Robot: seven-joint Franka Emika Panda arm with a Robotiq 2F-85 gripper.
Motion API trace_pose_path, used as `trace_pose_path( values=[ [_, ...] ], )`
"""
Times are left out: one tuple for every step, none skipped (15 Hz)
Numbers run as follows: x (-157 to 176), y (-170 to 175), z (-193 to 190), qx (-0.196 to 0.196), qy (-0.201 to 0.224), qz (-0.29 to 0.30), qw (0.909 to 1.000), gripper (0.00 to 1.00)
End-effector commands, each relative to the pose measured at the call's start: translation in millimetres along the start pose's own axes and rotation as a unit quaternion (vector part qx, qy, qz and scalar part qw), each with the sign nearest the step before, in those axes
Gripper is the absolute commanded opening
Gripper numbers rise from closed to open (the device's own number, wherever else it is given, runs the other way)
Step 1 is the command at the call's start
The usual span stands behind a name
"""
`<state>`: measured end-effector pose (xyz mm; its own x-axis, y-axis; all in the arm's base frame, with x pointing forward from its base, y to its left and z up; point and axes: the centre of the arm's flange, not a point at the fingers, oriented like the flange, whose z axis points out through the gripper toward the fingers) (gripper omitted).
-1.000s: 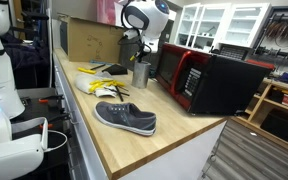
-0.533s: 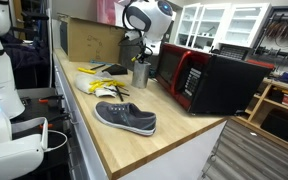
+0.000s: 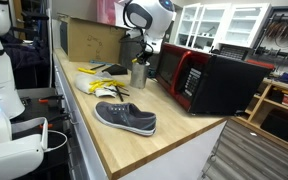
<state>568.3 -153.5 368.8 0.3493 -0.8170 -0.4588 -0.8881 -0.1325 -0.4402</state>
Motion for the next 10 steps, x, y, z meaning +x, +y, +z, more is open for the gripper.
trace_pose_path(
  values=[
    [-8,4,-31,-0.003,0.045,0.022,0.9988,0.67],
    [-10,2,-37,-0.002,0.055,0.022,0.9982,0.73],
    [-13,0,-42,-0.002,0.066,0.021,0.9976,0.82],
    [-18,-4,-48,-0.004,0.079,0.016,0.9967,0.89],
    [-19,-6,-52,-0.006,0.088,0.011,0.996,0.96],
    [-23,-9,-56,-0.005,0.095,0.005,0.9955,1.0],
    [-27,-11,-59,-0.007,0.102,-0.001,0.9948,1.0],
    [-33,-14,-63,-0.008,0.107,-0.01,0.9941,1.0],
    [-38,-16,-65,-0.009,0.111,-0.022,0.9936,1.0],
    [-45,-19,-67,-0.012,0.115,-0.038,0.9925,1.0]
  ],
)
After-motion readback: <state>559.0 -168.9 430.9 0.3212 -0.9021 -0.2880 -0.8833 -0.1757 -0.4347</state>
